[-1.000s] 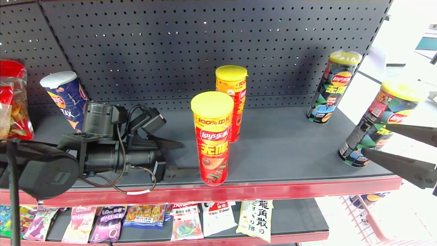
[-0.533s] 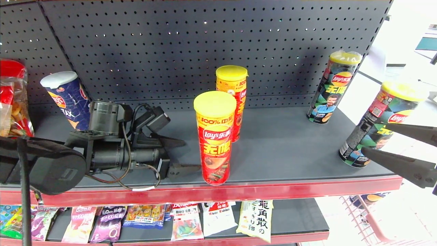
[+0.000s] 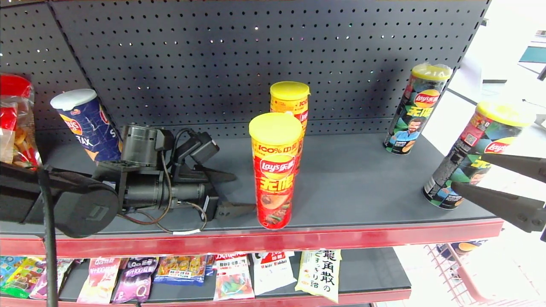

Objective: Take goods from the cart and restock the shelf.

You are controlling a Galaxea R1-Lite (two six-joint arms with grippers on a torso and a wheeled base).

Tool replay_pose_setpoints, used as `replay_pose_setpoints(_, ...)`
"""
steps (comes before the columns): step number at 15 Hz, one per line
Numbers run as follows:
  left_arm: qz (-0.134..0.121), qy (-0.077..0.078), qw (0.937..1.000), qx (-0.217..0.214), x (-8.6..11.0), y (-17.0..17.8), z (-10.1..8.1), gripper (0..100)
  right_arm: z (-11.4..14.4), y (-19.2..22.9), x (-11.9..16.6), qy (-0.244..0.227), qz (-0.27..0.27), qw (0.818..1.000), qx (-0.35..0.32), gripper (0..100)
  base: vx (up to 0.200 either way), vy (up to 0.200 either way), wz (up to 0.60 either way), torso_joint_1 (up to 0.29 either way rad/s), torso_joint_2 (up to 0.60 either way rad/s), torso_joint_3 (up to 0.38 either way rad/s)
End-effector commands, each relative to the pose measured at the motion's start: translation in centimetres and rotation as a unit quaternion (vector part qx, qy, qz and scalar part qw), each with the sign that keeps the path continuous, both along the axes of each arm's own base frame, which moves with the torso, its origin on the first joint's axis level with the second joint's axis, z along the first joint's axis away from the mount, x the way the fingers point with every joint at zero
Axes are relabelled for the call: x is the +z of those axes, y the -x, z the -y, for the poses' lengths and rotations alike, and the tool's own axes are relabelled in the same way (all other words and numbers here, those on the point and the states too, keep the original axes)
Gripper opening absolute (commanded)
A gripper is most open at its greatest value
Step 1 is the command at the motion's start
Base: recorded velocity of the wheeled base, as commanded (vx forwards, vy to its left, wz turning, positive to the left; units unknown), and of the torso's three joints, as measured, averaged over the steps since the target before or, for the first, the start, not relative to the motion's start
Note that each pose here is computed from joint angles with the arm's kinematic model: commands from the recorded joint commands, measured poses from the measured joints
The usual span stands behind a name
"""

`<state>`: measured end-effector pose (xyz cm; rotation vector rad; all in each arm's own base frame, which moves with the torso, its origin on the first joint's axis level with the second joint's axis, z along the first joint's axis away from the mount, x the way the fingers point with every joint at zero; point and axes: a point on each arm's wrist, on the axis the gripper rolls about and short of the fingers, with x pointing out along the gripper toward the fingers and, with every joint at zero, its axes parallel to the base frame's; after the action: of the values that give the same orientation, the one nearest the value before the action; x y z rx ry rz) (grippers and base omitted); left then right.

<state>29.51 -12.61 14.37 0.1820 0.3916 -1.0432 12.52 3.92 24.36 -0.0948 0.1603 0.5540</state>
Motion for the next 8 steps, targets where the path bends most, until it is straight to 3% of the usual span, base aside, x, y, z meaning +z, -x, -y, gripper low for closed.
replay_pose_setpoints(1,0.000,0.000,1.0000,-0.001,-0.05,-0.23,0.09,100,-0.06,-0.18,-0.07,0.001,-0.003,1.000,0.001,100,0.000,0.000,0.00,0.000,0.00,0.000)
replay_pose_setpoints(8,-0.002,0.000,0.9999,-0.012,-0.25,-0.16,0.86,100,-0.06,-0.18,0.07,0.000,-0.001,1.000,0.001,100,0.000,0.000,0.00,0.000,0.00,0.000)
